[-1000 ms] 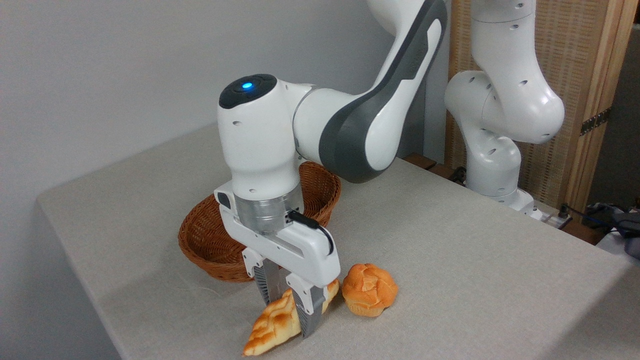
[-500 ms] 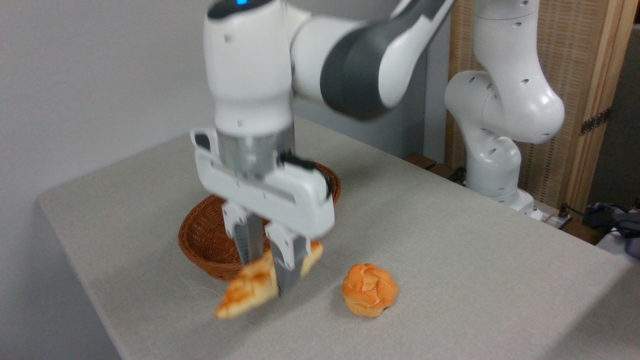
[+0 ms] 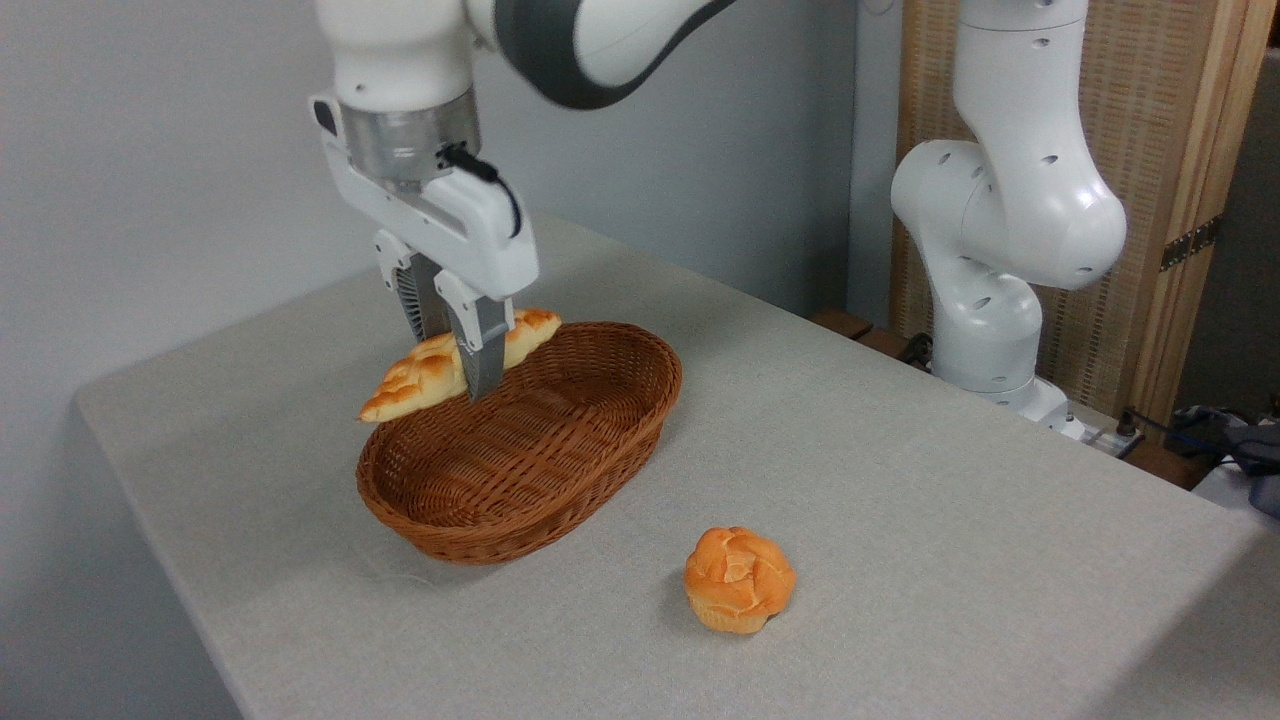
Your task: Put bread into the basket
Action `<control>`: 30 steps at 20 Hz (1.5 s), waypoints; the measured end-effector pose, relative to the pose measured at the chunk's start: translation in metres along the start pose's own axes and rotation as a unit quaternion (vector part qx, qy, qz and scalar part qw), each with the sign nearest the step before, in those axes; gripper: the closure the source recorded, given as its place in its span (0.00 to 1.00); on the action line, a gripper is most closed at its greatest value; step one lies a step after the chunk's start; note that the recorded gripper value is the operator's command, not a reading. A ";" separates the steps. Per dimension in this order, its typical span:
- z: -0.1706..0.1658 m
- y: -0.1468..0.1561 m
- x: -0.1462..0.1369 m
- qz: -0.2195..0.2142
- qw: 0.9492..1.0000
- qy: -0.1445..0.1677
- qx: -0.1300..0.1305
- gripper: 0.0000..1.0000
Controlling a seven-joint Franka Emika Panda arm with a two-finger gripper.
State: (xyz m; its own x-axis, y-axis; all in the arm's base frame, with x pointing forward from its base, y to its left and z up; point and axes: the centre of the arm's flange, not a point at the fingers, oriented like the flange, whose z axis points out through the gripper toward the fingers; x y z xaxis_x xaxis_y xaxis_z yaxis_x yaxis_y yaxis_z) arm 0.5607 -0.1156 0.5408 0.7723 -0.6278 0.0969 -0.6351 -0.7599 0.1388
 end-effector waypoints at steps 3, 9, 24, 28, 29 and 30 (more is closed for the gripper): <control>0.032 0.008 0.011 0.009 1.000 -0.025 -0.015 0.43; 0.068 -0.001 0.020 0.007 0.999 -0.040 -0.023 0.10; 0.078 -0.004 0.021 0.006 0.998 -0.047 -0.027 0.00; 0.078 -0.003 0.021 0.006 0.998 -0.047 -0.028 0.00; 0.078 -0.003 0.021 0.006 0.998 -0.047 -0.028 0.00; 0.078 -0.003 0.021 0.006 0.998 -0.047 -0.027 0.00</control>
State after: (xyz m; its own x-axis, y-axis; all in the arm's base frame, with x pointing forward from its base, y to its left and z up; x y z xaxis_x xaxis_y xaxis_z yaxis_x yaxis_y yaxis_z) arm 0.5781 -0.1394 0.4655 0.7585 -0.6516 0.0059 -0.6403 -0.7437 0.1921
